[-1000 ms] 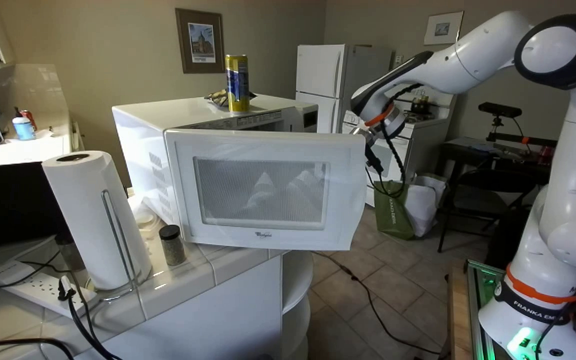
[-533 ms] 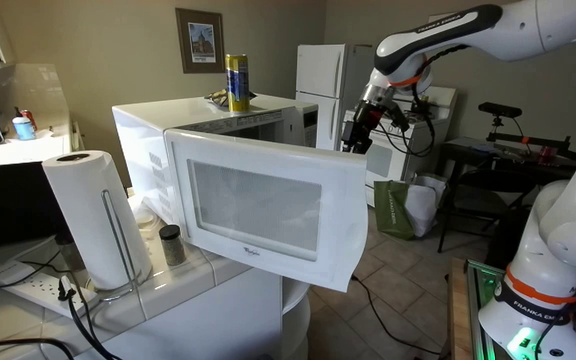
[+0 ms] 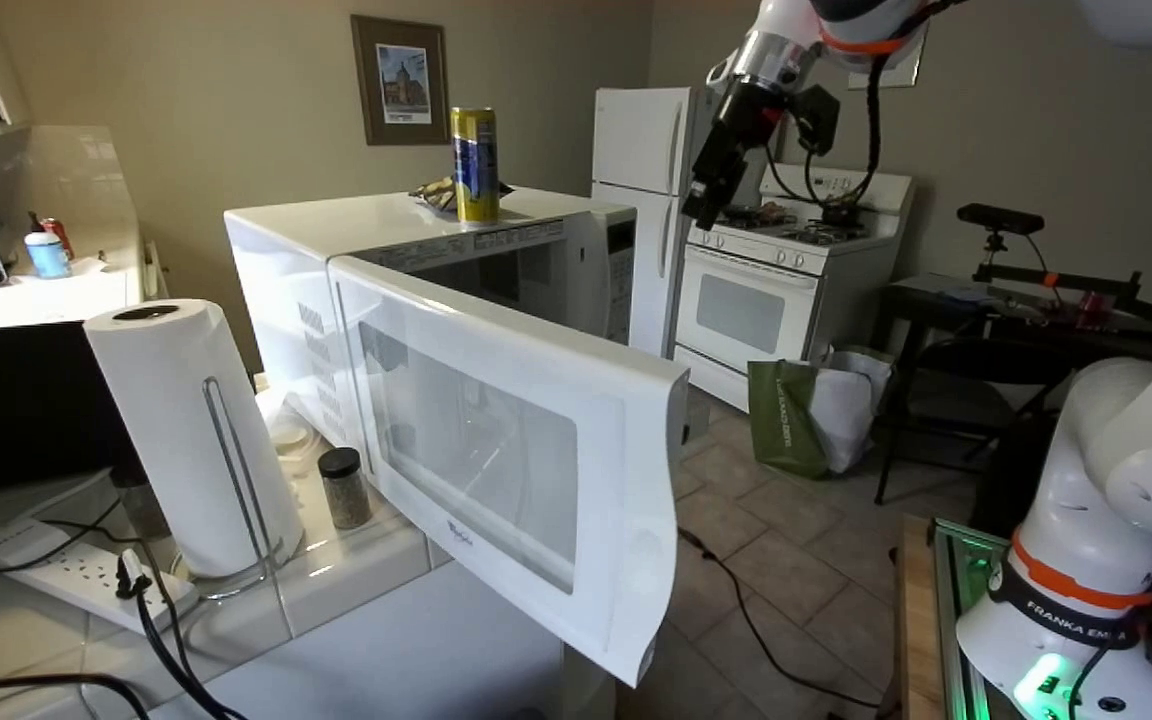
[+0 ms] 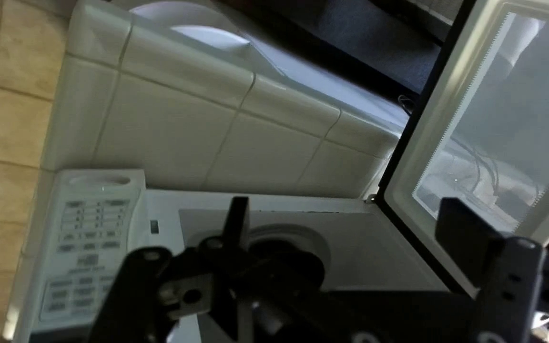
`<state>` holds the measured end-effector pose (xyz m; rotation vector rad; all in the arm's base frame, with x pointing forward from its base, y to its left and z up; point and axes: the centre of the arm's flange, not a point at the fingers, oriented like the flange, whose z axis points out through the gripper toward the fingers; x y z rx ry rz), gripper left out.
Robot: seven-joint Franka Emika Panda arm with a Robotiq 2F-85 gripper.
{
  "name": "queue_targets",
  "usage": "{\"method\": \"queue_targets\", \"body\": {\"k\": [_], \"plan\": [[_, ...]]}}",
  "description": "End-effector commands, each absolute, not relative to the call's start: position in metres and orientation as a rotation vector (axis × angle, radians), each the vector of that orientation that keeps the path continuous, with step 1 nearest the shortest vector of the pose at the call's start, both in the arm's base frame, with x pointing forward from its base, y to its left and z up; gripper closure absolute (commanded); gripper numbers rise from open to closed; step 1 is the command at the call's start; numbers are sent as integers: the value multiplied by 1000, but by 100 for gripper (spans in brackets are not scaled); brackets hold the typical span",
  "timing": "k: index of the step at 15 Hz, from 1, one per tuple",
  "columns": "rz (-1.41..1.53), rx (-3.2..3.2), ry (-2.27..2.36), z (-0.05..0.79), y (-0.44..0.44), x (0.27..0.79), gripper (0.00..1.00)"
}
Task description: Press the button on the bottom right to open the microwave door
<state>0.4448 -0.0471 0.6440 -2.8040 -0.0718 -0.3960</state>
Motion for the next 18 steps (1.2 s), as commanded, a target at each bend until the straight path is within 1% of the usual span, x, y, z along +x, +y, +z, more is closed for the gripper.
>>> {"method": "queue_targets", "body": {"k": [1,3,18], "plan": [[-446,-2834,-112,658,-39,447,0],[-474,-2837,-131,667,-32,447,0],[-461,-2836,-111,662,-40,449,0]]}}
